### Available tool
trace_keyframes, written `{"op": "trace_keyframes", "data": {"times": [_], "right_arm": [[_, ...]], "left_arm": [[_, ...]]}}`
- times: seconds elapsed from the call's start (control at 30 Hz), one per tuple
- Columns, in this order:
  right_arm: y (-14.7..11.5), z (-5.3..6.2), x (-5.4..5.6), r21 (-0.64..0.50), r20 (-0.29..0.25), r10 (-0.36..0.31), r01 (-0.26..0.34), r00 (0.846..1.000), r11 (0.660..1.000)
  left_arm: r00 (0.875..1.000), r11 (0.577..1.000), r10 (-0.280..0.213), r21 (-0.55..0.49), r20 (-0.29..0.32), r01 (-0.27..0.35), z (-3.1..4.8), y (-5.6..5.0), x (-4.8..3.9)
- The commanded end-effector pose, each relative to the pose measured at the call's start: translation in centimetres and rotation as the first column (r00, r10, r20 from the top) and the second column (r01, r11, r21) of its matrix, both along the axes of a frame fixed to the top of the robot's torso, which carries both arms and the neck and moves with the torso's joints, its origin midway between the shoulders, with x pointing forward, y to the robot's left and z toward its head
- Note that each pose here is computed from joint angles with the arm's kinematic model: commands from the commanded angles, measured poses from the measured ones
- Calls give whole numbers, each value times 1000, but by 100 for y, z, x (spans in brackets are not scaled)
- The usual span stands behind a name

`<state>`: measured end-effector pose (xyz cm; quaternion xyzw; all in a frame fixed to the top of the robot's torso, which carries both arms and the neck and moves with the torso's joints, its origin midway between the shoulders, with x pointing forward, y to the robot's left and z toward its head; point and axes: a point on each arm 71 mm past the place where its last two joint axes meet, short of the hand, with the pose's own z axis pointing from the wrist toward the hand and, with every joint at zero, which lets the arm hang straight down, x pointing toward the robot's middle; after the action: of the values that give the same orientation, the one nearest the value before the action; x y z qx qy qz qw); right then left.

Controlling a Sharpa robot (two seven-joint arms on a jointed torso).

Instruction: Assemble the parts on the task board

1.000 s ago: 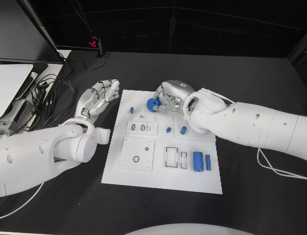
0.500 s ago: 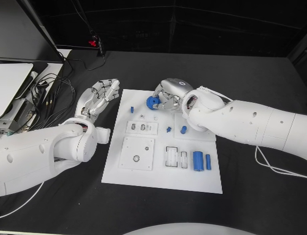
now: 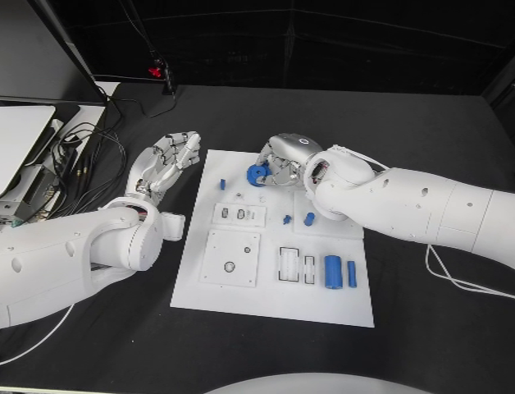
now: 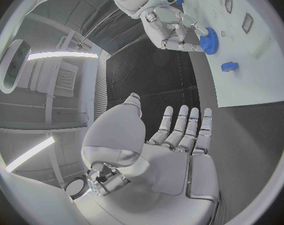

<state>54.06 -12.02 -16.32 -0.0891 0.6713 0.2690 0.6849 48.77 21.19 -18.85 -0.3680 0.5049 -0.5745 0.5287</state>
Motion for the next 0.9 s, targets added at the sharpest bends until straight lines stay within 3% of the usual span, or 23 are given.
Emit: {"op": "trace_keyframes", "data": {"times": [0.03,0.37,0.9], "right_arm": [[-6,-50,4,-39,-41,-11,9,999,999],[0,-55,3,-43,-47,-13,11,999,999],[9,34,-43,25,51,39,-40,998,999]], "left_arm": [[970,998,-33,-38,240,43,173,-20,-61],[970,998,-34,-38,239,44,171,-22,-59],[971,998,-35,-38,238,45,168,-25,-53]]}}
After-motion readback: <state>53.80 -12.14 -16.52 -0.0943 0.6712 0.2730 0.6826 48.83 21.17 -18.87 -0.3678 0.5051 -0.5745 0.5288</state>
